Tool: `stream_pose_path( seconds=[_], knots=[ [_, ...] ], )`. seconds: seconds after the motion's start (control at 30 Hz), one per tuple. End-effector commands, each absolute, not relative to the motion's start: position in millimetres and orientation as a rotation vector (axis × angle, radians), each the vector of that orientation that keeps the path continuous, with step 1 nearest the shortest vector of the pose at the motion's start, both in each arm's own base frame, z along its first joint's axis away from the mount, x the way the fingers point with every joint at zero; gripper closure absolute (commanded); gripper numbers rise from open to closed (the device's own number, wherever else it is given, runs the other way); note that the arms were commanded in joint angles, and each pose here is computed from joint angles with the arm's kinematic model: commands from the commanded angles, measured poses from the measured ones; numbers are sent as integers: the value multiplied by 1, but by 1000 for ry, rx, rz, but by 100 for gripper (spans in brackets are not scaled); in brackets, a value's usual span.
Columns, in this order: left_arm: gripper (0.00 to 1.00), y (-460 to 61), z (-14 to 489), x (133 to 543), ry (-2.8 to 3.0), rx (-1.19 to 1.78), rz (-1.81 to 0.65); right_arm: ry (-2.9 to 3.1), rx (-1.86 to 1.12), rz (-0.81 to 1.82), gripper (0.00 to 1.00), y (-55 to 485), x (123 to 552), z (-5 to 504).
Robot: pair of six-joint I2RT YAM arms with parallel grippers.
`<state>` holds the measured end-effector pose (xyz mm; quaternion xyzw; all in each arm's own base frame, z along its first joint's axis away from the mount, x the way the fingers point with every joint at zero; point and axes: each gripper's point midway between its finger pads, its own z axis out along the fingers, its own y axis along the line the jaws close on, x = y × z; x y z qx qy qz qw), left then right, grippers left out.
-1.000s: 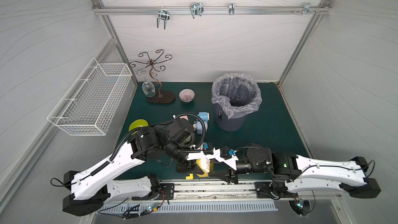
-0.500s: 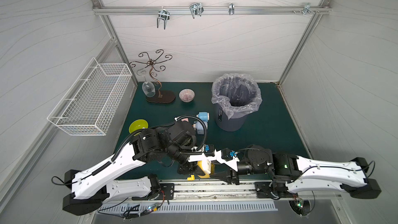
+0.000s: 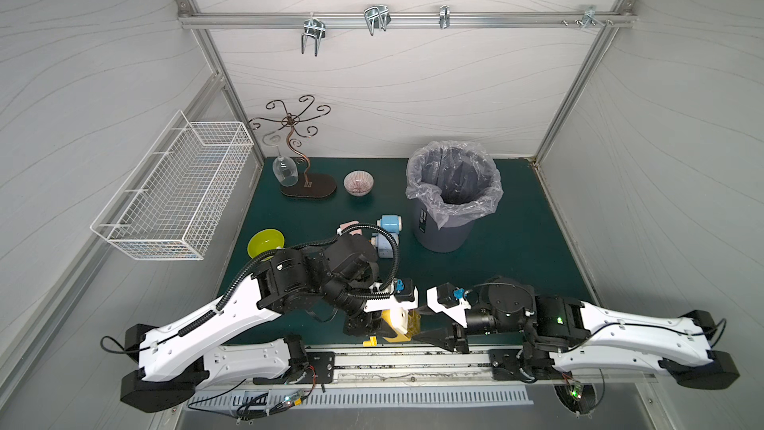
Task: Take out the pencil sharpener tray and clean the shavings
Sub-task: Open the container of the pencil sharpener.
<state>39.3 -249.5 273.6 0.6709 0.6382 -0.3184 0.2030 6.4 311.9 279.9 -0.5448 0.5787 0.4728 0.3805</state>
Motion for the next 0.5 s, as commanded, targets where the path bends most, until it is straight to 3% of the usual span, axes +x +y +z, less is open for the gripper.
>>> stream_pose_path(
  seconds=[0.0, 0.47],
  knots=[
    [100, -233, 263, 32, 1829, 1914, -854, 1443, -1385, 1264, 100, 307, 1, 292],
    [100, -224, 261, 31, 1833, 1877, -836, 1446, -1342, 1210, 100, 282, 8, 291]
  ],
)
